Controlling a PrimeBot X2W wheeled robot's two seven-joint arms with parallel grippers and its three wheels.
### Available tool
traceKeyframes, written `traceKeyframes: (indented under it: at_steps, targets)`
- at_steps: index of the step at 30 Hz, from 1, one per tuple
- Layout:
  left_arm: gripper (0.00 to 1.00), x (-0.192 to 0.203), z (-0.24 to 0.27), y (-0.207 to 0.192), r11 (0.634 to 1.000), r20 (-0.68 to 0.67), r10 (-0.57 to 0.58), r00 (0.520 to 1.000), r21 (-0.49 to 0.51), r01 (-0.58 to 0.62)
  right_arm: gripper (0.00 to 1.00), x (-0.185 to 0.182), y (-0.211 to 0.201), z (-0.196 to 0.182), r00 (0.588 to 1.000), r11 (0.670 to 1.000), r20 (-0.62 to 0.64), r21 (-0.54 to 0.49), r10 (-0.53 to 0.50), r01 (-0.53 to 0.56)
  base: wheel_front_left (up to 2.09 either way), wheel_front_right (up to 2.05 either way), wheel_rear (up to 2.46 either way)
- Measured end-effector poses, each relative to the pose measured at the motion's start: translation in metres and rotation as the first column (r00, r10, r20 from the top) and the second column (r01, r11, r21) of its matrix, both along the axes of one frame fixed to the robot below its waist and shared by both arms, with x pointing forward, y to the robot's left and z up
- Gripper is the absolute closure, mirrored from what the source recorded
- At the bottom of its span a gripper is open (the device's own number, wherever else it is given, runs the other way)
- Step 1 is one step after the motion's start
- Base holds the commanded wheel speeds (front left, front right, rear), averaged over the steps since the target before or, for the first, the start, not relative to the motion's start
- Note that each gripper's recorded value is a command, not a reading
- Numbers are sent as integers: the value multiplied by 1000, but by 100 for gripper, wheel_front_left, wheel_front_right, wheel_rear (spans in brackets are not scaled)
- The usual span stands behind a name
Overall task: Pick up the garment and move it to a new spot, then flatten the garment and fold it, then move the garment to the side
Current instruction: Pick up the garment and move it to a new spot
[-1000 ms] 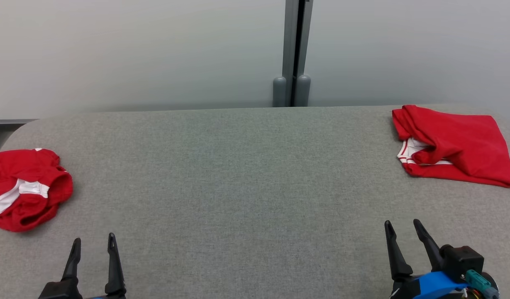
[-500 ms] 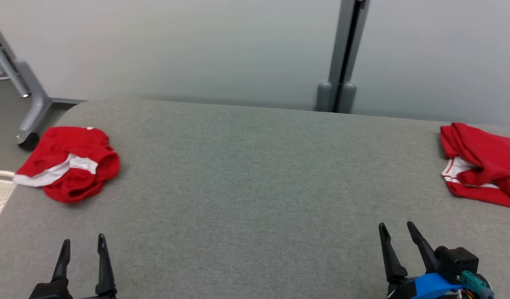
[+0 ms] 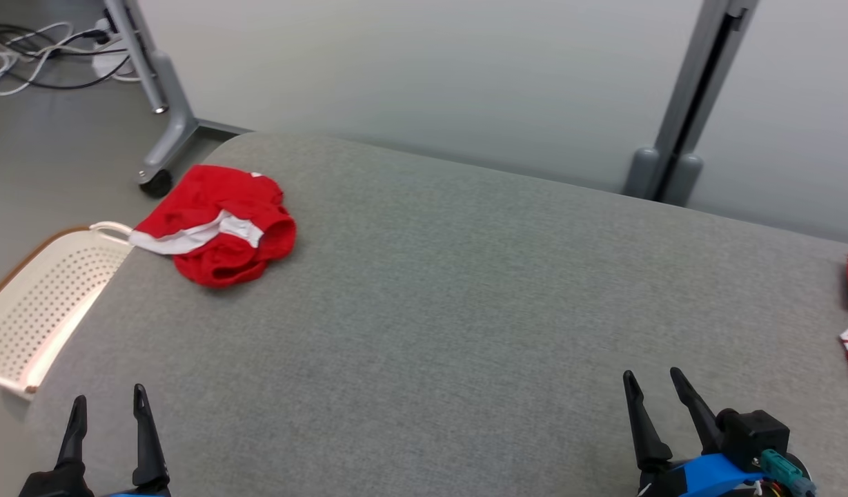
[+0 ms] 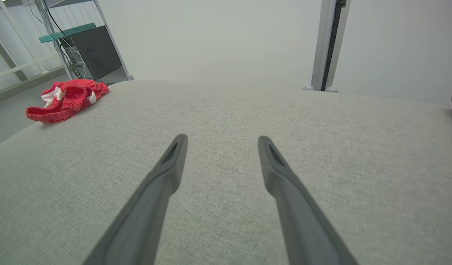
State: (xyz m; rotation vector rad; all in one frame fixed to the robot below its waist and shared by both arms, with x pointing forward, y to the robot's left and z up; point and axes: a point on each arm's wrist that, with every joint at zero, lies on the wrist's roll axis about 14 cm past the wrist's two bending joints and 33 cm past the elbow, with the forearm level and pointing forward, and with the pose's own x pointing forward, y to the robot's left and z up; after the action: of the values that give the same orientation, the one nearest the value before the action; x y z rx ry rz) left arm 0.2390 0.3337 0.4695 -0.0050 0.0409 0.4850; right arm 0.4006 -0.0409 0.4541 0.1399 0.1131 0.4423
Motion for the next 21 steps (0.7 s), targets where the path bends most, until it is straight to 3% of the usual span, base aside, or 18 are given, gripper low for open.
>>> traceKeyframes:
  at_steps: [12,21]
  targets:
    - [0,-33,2,23,993,-9,119,993,14,-118,0,5,36,-7,995,995,-14,-1,100,-100,0,0,0]
    - [0,-26,0,22,993,-20,115,993,11,-115,0,10,35,-8,996,996,-9,2,92,-92,0,0,0]
